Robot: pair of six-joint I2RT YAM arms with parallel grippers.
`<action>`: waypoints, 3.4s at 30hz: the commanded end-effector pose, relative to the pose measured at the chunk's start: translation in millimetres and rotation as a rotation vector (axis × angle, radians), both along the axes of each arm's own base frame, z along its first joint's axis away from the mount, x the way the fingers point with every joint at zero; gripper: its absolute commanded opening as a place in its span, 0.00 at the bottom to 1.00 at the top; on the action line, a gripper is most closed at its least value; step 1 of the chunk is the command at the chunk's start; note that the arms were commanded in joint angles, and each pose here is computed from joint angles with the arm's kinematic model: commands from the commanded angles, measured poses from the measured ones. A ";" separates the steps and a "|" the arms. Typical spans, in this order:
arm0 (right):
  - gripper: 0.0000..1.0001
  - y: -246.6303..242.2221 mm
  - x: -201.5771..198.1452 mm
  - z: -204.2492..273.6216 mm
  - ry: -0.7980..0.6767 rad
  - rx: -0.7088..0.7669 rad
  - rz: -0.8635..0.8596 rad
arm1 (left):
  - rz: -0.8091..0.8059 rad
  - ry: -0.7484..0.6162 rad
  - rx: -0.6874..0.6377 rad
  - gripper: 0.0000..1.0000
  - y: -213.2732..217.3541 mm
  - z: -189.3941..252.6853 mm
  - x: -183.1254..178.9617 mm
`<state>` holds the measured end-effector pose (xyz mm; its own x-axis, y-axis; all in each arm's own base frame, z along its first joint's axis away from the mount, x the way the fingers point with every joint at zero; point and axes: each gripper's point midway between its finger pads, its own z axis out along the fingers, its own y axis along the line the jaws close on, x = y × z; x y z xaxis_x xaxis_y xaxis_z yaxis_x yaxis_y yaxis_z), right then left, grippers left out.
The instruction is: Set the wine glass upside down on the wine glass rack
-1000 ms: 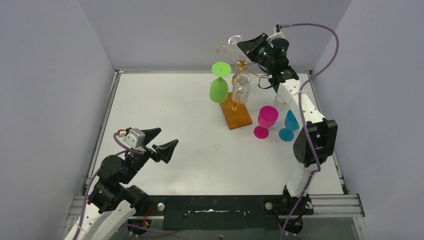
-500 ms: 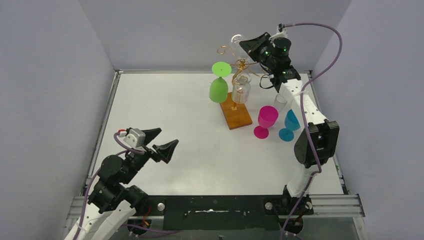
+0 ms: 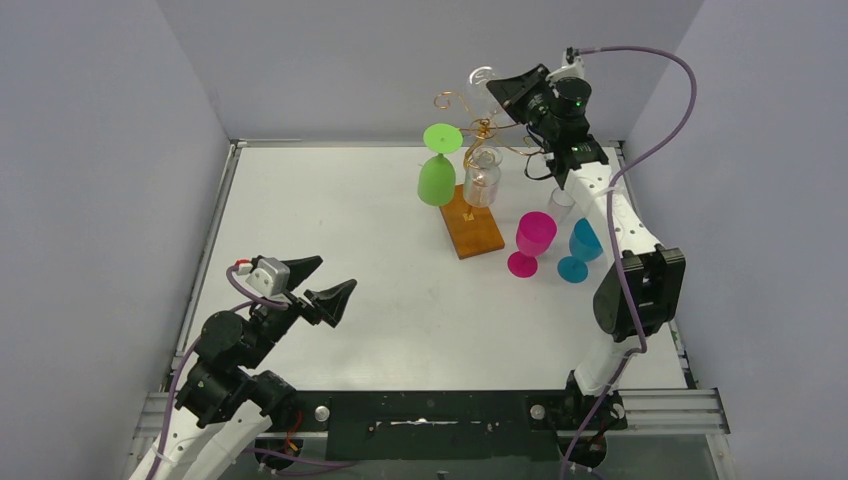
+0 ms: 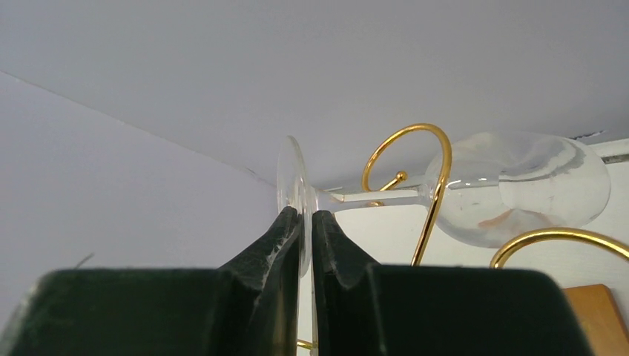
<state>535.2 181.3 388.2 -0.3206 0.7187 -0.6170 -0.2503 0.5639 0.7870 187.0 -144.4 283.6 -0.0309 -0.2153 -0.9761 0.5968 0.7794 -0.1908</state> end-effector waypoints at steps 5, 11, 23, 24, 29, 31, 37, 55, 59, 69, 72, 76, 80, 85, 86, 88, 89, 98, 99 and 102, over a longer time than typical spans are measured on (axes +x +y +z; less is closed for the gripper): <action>0.00 -15.5 -24.2 100.6 -0.325 -0.020 -0.019 | 0.003 -0.048 -0.014 0.86 1.9 12.7 -1.3; 0.00 -18.7 -14.5 93.9 -0.290 -0.028 -0.033 | 0.001 -0.048 -0.015 0.86 1.5 12.8 -1.6; 0.00 -7.1 3.9 78.6 -0.253 -0.003 0.017 | 0.000 -0.050 -0.016 0.85 1.7 13.0 -1.9; 0.00 -6.2 5.6 76.8 -0.250 -0.002 0.021 | -0.001 -0.050 -0.016 0.85 1.5 13.0 -2.1; 0.00 -1.3 11.4 68.6 -0.227 0.008 0.039 | -0.001 -0.053 -0.018 0.85 1.6 13.7 -2.4; 0.00 -0.8 13.2 66.3 -0.214 0.010 0.039 | -0.001 -0.052 -0.017 0.85 1.6 13.2 -1.9; 0.08 3.8 16.4 61.9 -0.174 0.008 0.029 | -0.002 -0.052 -0.017 0.86 1.0 13.2 -1.6; 0.29 0.2 28.4 29.9 -0.036 -0.071 -0.038 | -0.003 -0.055 -0.018 0.86 1.6 13.3 -2.6; 0.36 0.3 25.9 40.8 -0.052 -0.073 -0.036 | -0.001 -0.057 -0.018 0.86 2.0 13.6 -2.7; 0.57 2.5 17.8 30.2 -0.004 -0.149 -0.004 | 0.000 -0.056 -0.018 0.86 2.3 13.9 -3.0; 0.61 1.8 15.3 28.0 0.004 -0.174 0.000 | -0.001 -0.058 -0.020 0.86 2.7 14.3 -3.5; 0.62 -1.4 11.6 29.7 0.000 -0.202 -0.011 | 0.000 -0.058 -0.019 0.86 2.4 13.7 -2.9; 0.63 -3.3 6.5 36.3 -0.013 -0.219 -0.013 | 0.000 -0.055 -0.017 0.86 2.2 13.2 -2.5; 0.67 -4.9 -2.9 47.6 -0.038 -0.226 -0.006 | 0.004 -0.054 -0.016 0.86 2.7 12.8 -2.0; 0.68 -3.7 -4.8 48.6 -0.040 -0.225 0.001 | 0.006 -0.054 -0.016 0.86 3.0 12.9 -1.9; 0.70 -3.8 -9.3 51.8 -0.045 -0.223 0.007 | 0.007 -0.054 -0.016 0.86 3.1 12.9 -1.8; 0.71 -3.7 -11.8 53.7 -0.047 -0.219 0.009 | 0.009 -0.054 -0.016 0.86 3.4 12.9 -1.5; 0.73 -9.1 -46.0 69.7 -0.078 -0.208 0.023 | 0.004 -0.036 -0.006 0.89 1.1 10.0 0.4; 0.73 -10.5 -52.6 71.2 -0.091 -0.227 0.028 | 0.005 -0.023 0.001 0.89 0.5 8.2 1.4; 0.74 -21.9 -77.6 72.5 -0.109 -0.281 0.008 | 0.022 0.032 -0.002 0.90 0.4 4.6 5.7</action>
